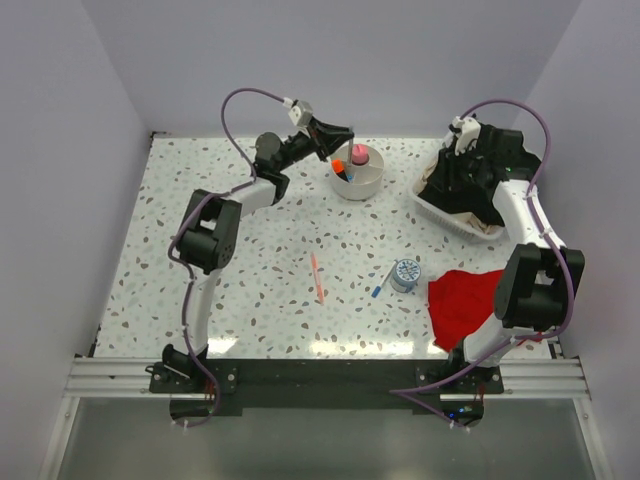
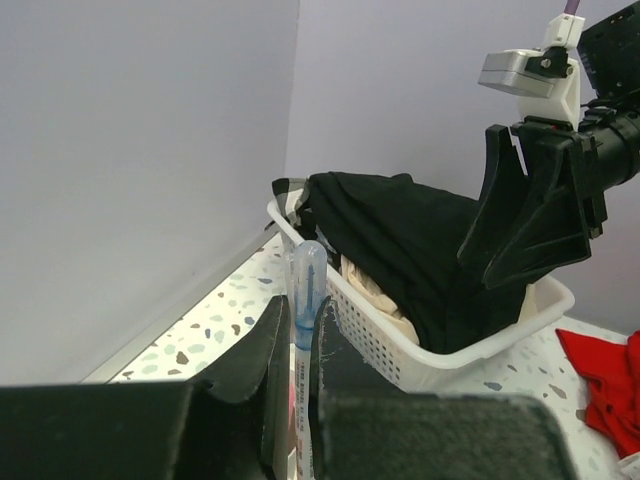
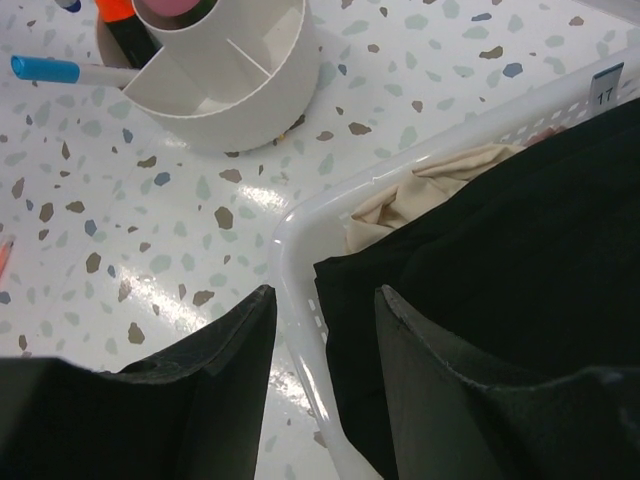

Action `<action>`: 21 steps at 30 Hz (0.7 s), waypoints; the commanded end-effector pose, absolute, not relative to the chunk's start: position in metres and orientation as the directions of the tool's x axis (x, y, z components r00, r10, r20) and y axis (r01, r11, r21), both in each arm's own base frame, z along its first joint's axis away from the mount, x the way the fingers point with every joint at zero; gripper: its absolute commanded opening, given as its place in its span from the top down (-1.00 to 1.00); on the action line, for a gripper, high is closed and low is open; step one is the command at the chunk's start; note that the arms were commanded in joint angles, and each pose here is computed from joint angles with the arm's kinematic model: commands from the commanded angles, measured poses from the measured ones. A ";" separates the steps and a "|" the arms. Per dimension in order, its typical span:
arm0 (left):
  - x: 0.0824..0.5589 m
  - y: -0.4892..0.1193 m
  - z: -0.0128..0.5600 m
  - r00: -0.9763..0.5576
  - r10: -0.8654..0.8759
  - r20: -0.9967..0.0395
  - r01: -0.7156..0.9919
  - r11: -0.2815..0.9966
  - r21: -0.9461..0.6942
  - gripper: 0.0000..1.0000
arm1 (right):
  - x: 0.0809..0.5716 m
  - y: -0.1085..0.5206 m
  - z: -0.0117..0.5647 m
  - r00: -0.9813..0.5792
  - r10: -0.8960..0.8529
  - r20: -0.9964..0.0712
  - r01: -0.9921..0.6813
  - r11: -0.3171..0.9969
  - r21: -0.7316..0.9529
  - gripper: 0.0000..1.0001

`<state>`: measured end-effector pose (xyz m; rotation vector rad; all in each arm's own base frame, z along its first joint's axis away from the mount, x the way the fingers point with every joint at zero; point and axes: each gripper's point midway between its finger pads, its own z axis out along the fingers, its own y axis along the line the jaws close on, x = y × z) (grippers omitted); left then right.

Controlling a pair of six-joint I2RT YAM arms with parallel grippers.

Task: Sort the stationery into containers
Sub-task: Place the pen in the storage box.

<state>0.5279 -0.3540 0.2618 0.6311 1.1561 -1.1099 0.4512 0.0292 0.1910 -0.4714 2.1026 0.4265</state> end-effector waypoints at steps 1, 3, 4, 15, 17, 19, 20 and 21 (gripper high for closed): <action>0.536 -0.350 0.272 0.111 -0.380 -0.918 0.926 0.375 -0.043 1.00 | 0.451 0.025 0.212 -0.476 -0.190 -0.859 -0.481 0.874 0.073 0.04; 0.540 -0.350 0.264 0.114 -0.374 -0.920 0.925 0.378 -0.040 1.00 | 0.451 0.024 0.211 -0.480 -0.190 -0.856 -0.478 0.875 0.074 0.04; 0.541 -0.350 0.262 0.117 -0.373 -0.921 0.924 0.381 -0.037 1.00 | 0.452 0.024 0.212 -0.478 -0.190 -0.857 -0.477 0.876 0.072 0.04; 0.548 -0.345 0.242 0.112 -0.357 -0.927 0.919 0.392 -0.040 1.00 | 0.453 0.029 0.210 -0.477 -0.208 -0.854 -0.497 0.865 0.067 0.04; 0.548 -0.344 0.239 0.114 -0.353 -0.929 0.918 0.395 -0.037 1.00 | 0.454 0.030 0.209 -0.477 -0.211 -0.853 -0.499 0.864 0.066 0.04; 0.549 -0.344 0.234 0.113 -0.347 -0.931 0.918 0.396 -0.036 1.00 | 0.454 0.031 0.208 -0.478 -0.211 -0.853 -0.501 0.863 0.067 0.04; 0.550 -0.344 0.233 0.111 -0.346 -0.932 0.918 0.396 -0.037 1.00 | 0.454 0.031 0.207 -0.480 -0.212 -0.851 -0.503 0.862 0.069 0.04; 0.550 -0.344 0.233 0.113 -0.346 -0.931 0.918 0.395 -0.036 1.00 | 0.455 0.032 0.207 -0.479 -0.213 -0.852 -0.504 0.861 0.068 0.03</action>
